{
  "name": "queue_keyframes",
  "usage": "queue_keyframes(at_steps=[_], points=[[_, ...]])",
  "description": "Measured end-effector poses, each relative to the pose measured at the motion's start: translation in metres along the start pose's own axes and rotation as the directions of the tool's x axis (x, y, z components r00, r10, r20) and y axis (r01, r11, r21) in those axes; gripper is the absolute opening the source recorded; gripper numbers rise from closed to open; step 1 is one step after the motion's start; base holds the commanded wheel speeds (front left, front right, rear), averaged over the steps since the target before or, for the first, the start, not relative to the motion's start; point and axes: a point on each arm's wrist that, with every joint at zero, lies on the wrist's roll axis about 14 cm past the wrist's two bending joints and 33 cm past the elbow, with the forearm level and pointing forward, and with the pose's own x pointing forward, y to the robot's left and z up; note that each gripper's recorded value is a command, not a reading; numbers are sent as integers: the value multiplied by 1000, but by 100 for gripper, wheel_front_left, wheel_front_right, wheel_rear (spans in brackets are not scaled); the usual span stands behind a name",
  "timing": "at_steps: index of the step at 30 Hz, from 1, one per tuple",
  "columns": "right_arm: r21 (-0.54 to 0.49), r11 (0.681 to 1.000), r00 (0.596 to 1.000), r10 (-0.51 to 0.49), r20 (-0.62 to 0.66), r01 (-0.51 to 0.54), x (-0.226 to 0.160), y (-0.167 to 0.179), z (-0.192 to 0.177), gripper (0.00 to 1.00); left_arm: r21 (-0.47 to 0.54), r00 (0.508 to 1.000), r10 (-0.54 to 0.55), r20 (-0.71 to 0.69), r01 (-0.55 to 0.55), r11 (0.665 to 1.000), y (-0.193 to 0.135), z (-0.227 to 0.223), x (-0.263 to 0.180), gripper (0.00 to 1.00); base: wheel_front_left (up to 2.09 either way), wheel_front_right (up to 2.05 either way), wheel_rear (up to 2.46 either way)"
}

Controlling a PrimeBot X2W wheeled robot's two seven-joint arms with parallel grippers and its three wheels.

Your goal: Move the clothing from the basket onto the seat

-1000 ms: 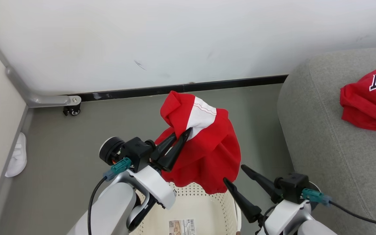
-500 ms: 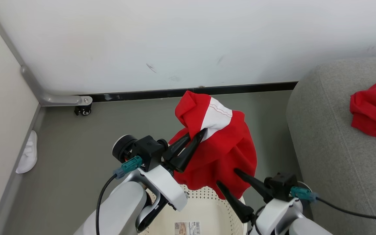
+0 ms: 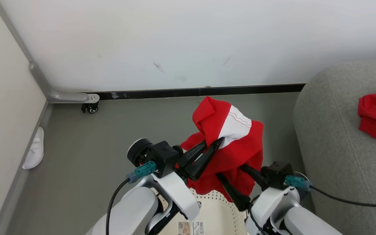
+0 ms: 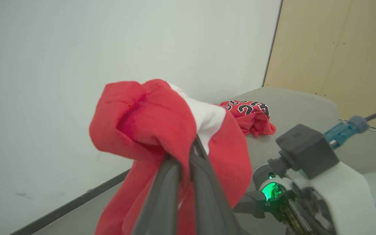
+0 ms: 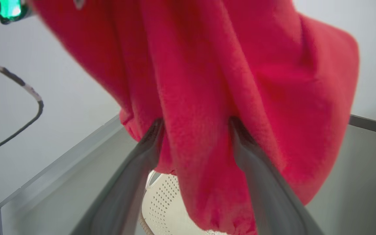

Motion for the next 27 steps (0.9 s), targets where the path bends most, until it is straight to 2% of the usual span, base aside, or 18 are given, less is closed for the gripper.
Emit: queue_keyframes(at_steps=[2, 3, 4, 5, 6, 7, 8, 9, 15, 27], points=[[-4, 1000, 1000, 7, 14, -7, 5, 1, 6, 100, -6, 1000, -4, -1, 4, 1000, -2, 0, -1, 0, 0, 0, 0], [-3, 1000, 1000, 9, 18, -9, 7, 2, 7, 95, -9, 1000, -7, -5, 7, 1000, -3, 0, -1, 0, 0, 0, 0], [-2, 1000, 1000, 10, 15, -10, 7, 3, 6, 76, -12, 1000, -8, -6, 8, 1000, -4, 0, -1, 0, 0, 0, 0], [-3, 1000, 1000, 10, 11, -10, 7, 3, 5, 44, -11, 1000, -10, -6, 10, 1000, -5, 0, -2, 0, 0, 0, 0], [-3, 1000, 1000, 11, 9, -11, 7, 3, 4, 27, -11, 1000, -11, -5, 11, 1000, -5, 0, -2, 0, 0, 0, 0], [-3, 1000, 1000, 12, 8, -12, 8, 3, 4, 4, -10, 1000, -12, -5, 12, 1000, -6, 1, -2, 0, 0, 0, 0], [-3, 1000, 1000, 14, 7, -14, 8, 4, 4, 4, -13, 1000, -11, -3, 11, 1000, -6, 1, -2, 0, 0, 0, 0], [-4, 1000, 1000, 15, 9, -15, 9, 4, 4, 0, -16, 1000, -10, -1, 10, 1000, -6, 2, -3, 0, 0, 0, 0], [-16, 1000, 1000, 14, 26, -13, 13, 2, 11, 0, -19, 1000, -1, 0, 1, 1000, -3, 4, -3, 0, 0, 0, 0], [-23, 997, 994, -65, 92, 67, 10, -24, 33, 0, -39, 999, 41, -14, -41, 998, 10, -2, -11, 0, 0, 0, 0]])
